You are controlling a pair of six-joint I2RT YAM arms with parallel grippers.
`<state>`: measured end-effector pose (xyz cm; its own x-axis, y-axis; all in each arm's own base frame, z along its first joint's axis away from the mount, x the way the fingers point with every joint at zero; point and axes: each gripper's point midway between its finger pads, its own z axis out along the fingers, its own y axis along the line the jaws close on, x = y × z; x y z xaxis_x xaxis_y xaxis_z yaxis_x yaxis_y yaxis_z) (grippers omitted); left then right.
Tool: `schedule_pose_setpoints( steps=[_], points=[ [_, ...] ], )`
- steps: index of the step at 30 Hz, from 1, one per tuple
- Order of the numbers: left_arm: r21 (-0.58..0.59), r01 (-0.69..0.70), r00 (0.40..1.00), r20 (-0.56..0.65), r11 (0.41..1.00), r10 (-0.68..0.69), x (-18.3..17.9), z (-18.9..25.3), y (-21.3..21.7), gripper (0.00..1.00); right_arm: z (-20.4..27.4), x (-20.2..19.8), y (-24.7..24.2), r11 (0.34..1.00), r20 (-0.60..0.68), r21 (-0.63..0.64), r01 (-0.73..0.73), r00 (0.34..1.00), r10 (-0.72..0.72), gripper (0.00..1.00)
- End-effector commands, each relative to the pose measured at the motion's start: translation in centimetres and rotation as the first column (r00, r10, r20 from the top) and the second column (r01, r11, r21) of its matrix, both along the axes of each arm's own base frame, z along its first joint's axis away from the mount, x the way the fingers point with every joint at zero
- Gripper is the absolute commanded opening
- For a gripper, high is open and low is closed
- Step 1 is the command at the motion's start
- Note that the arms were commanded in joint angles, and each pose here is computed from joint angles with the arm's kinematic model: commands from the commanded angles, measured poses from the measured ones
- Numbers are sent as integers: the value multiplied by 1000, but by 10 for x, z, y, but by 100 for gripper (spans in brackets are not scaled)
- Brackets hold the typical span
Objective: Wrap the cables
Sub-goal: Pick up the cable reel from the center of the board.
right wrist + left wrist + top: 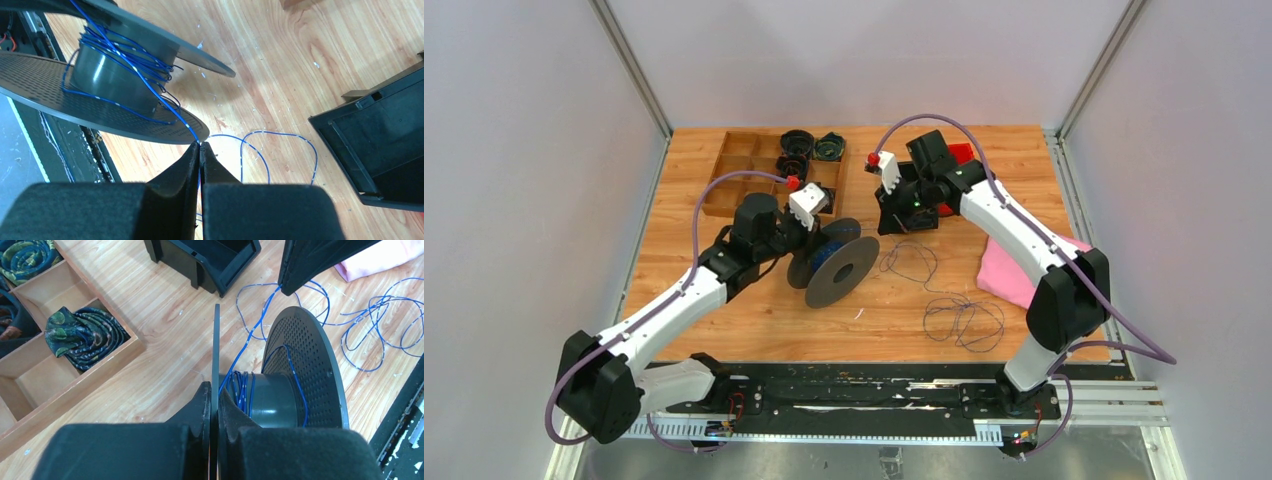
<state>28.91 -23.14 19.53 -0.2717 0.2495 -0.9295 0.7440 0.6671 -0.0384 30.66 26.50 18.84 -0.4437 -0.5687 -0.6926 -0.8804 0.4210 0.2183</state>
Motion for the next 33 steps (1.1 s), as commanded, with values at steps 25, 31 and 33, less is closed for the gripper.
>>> schedule_pose_setpoints(
  steps=[25,31,33],
  points=[
    [-290,-102,993,19,951,113,31,112,18,0,-40,29,-13,990,-90,61,124,989,-119,3],
    [-337,-119,992,-3,934,125,34,127,20,0,-34,28,6,975,-130,192,111,988,-87,9],
    [-353,-125,992,-17,927,128,34,130,20,0,-30,33,10,967,-99,230,112,991,-91,12]
  ],
)
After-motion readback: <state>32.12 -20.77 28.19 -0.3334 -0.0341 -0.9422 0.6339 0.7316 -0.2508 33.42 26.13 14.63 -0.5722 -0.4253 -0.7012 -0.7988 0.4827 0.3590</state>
